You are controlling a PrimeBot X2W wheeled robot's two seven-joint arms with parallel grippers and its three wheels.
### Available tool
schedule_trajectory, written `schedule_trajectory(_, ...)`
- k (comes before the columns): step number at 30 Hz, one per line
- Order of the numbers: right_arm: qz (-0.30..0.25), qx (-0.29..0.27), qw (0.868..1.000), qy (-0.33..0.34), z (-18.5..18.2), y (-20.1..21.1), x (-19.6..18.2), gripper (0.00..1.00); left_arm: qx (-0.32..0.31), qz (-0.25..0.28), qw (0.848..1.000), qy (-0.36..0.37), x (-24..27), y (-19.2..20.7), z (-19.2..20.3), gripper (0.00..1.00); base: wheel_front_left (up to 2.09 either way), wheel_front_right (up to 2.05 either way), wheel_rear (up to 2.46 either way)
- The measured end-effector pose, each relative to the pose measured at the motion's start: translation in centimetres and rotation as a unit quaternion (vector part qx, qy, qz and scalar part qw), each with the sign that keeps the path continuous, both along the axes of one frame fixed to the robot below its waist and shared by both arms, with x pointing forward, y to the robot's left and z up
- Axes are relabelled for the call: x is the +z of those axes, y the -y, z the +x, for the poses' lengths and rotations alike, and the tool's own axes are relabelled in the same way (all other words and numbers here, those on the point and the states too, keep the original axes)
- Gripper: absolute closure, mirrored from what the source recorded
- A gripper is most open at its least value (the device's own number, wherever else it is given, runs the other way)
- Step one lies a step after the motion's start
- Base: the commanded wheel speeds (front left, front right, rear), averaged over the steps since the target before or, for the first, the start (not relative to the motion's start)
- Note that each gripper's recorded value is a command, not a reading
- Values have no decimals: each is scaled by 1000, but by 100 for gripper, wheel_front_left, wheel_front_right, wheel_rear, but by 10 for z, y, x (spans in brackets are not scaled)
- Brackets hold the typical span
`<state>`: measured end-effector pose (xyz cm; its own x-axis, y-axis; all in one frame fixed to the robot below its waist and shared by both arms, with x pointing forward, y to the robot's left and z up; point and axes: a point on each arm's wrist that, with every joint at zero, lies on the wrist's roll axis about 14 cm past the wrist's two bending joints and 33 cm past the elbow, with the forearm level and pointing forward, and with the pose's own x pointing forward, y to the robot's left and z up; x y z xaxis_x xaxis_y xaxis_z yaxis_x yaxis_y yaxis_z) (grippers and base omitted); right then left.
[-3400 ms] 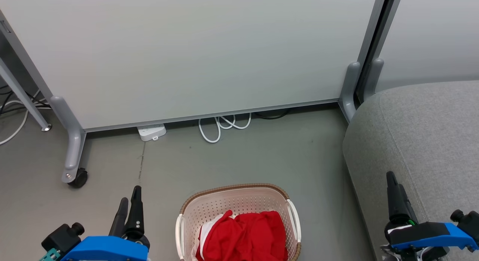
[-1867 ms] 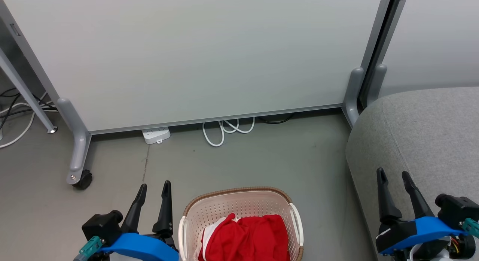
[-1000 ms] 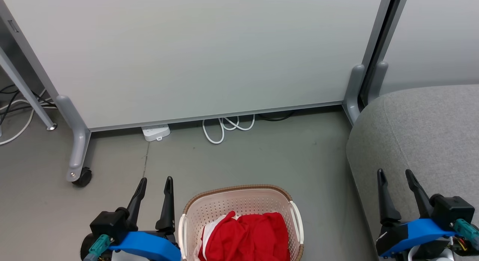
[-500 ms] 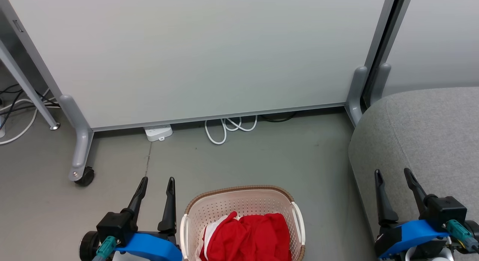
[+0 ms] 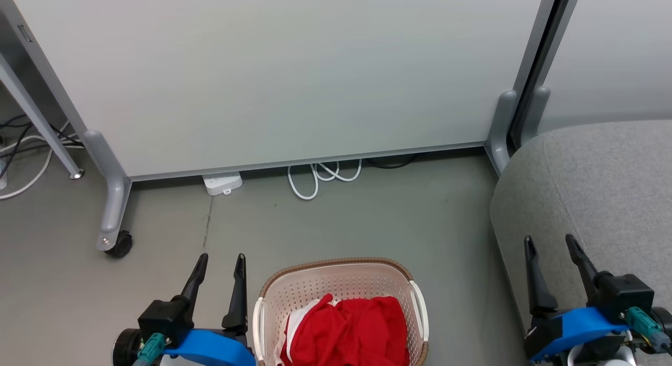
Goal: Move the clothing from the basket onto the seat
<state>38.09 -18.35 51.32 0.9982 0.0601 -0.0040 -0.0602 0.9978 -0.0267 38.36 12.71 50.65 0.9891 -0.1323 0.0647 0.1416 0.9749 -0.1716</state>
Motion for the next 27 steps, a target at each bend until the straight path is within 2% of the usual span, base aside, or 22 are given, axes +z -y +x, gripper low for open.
schedule_trajectory(4,-1,6,1000,2,7,-4,2,0,-13,6,999,-35,-20,6,4,0,0,0,0)
schedule_trajectory(13,-9,31,999,35,60,-21,20,0,-57,27,990,-126,-79,25,53,0,0,0,0)
schedule_trajectory(19,-4,34,999,28,92,-20,1,0,-94,59,971,-212,-144,39,84,0,0,0,0)
schedule_trajectory(27,17,12,1000,-11,110,0,-53,0,-127,87,935,-318,-237,53,110,0,0,0,0)
